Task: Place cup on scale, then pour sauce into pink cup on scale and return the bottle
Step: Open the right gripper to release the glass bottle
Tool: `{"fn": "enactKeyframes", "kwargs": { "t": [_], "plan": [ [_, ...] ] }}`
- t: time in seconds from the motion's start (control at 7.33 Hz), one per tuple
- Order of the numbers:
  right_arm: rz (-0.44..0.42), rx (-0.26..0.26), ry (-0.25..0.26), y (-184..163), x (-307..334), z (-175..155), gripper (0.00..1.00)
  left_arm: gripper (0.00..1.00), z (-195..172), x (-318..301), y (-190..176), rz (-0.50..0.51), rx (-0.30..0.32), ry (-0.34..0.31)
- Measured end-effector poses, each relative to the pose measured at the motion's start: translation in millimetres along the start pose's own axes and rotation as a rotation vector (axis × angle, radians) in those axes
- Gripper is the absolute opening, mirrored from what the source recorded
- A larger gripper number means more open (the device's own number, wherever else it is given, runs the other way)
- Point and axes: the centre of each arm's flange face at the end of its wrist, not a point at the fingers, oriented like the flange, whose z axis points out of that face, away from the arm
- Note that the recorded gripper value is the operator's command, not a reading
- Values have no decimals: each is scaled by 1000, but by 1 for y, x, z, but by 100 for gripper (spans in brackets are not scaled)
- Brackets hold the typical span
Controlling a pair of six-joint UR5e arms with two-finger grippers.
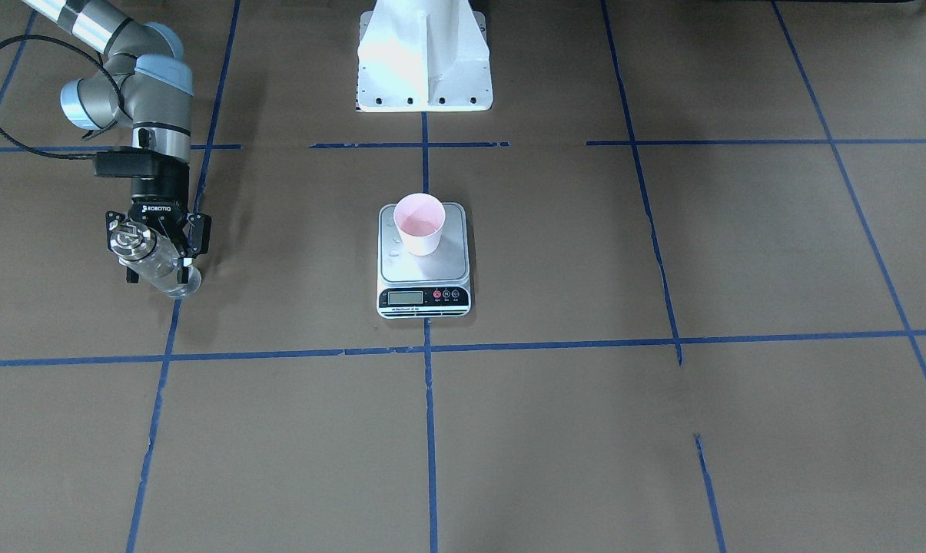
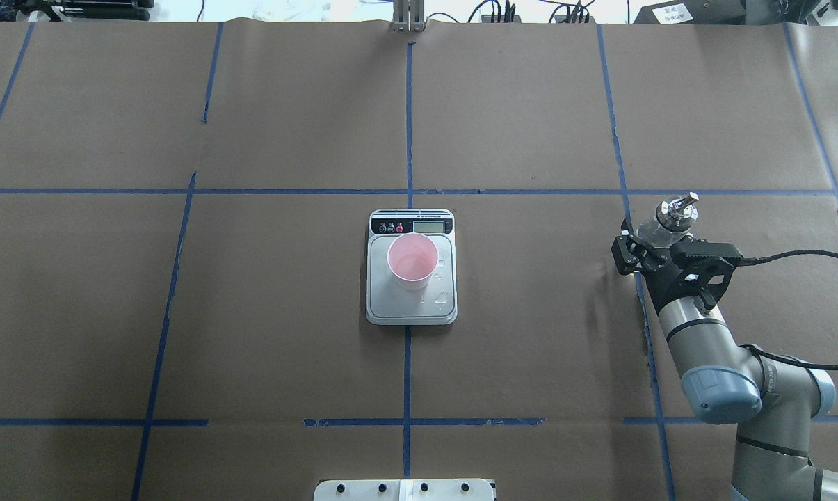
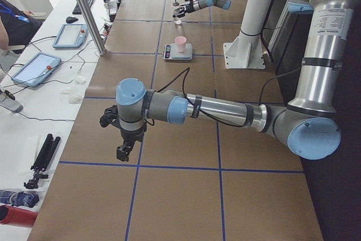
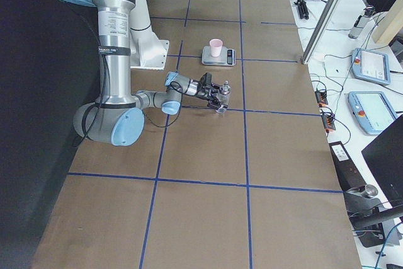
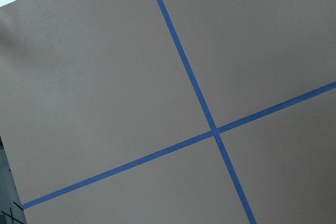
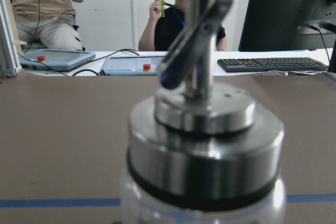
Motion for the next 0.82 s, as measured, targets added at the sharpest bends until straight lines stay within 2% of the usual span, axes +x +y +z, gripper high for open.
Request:
{"fn": "enactKeyframes", "kwargs": {
  "t": [0.41, 0.82],
  "plan": [
    [5, -2, -8, -2, -3, -3, 100, 100, 0, 0, 0, 0, -1, -1],
    [-12, -29, -31, 0, 10, -28, 100, 100, 0, 0, 0, 0, -1, -1]
  ]
}}
